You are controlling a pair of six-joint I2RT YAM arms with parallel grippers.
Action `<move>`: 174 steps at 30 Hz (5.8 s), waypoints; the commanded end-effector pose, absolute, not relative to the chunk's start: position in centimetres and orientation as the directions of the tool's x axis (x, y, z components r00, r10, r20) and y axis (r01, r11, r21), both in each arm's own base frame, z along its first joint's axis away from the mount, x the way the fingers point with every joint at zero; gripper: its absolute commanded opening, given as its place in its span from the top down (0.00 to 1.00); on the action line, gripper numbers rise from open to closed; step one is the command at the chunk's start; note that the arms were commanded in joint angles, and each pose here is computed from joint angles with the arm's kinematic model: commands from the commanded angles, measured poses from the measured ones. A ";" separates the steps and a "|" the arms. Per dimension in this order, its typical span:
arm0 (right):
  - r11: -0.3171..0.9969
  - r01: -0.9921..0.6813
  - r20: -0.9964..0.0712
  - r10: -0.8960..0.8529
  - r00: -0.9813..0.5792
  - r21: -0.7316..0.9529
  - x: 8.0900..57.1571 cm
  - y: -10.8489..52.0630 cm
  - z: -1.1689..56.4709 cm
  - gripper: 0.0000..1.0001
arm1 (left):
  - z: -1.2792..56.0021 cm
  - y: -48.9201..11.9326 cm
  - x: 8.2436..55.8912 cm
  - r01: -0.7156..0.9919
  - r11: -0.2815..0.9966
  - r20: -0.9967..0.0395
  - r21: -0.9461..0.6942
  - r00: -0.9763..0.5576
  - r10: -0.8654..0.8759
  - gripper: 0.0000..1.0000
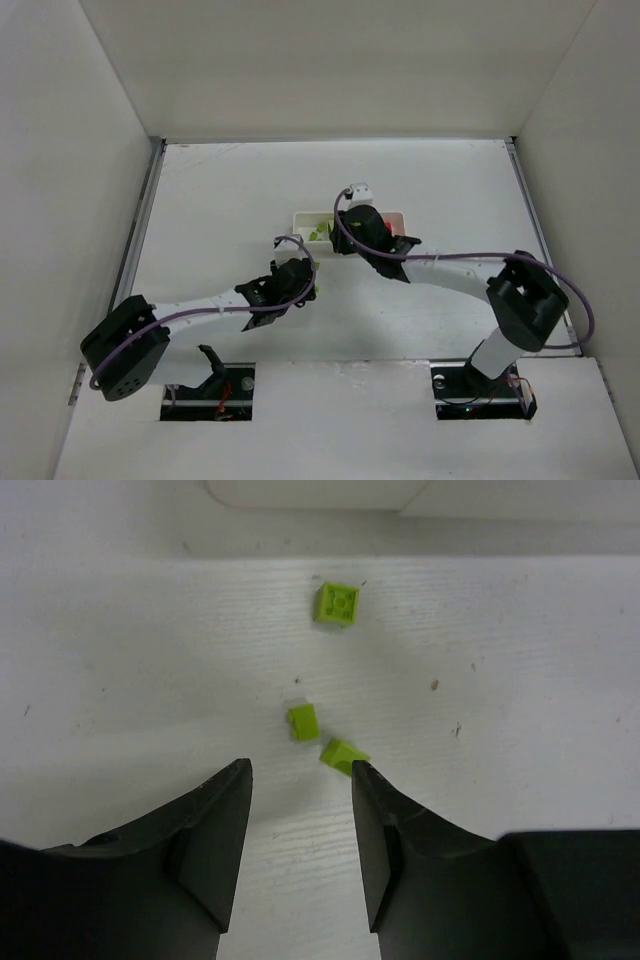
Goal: Sort the legos into containers by color
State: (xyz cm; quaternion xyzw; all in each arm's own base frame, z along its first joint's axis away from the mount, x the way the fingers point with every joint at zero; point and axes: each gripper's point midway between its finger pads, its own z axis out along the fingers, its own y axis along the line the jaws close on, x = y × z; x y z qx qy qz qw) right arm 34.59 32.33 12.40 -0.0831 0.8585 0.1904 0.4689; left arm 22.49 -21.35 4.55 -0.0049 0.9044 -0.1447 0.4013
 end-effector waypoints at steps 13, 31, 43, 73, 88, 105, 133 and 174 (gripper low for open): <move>0.899 -0.232 -0.856 0.234 -0.461 0.371 35.0 28.0 15.1 0.53 | 6.3 -24.8 23.1 0.185 0.951 -0.777 -0.249 -0.624 -0.082 0.63; 0.894 -0.223 -0.849 0.254 -0.464 0.390 35.1 27.6 15.1 0.53 | 4.9 -25.2 24.2 0.216 0.961 -0.786 -0.173 -0.618 -0.003 0.67; 0.894 -0.228 -0.848 0.247 -0.469 0.386 35.1 27.7 15.0 0.54 | 4.2 -26.2 24.6 0.240 0.959 -0.792 -0.148 -0.610 0.030 0.86; 0.892 -0.313 -0.871 0.153 -0.468 0.325 33.2 31.4 15.3 0.63 | 12.7 -22.8 37.9 -0.013 0.954 -0.829 -0.301 -0.491 -0.268 0.61; 0.931 -0.287 -0.815 0.016 -0.580 0.223 30.6 35.7 9.1 0.60 | 11.6 -14.7 29.2 -0.085 0.931 -0.804 -0.355 -0.480 -0.350 0.57; 0.943 -0.229 -0.762 0.037 -0.646 0.240 29.9 38.2 5.2 0.54 | 6.2 -14.2 24.1 -0.071 0.921 -0.759 -0.384 -0.544 -0.358 0.57; 0.938 -0.238 -0.843 0.091 -0.529 0.251 30.7 37.6 12.6 0.84 | 5.6 -17.7 21.9 0.024 0.915 -0.737 -0.403 -0.602 -0.309 0.59; 0.880 -0.298 -0.876 0.222 -0.429 0.370 32.7 30.6 17.2 0.50 | 2.8 -23.0 25.3 -0.012 0.978 -0.778 -0.210 -0.604 -0.175 0.75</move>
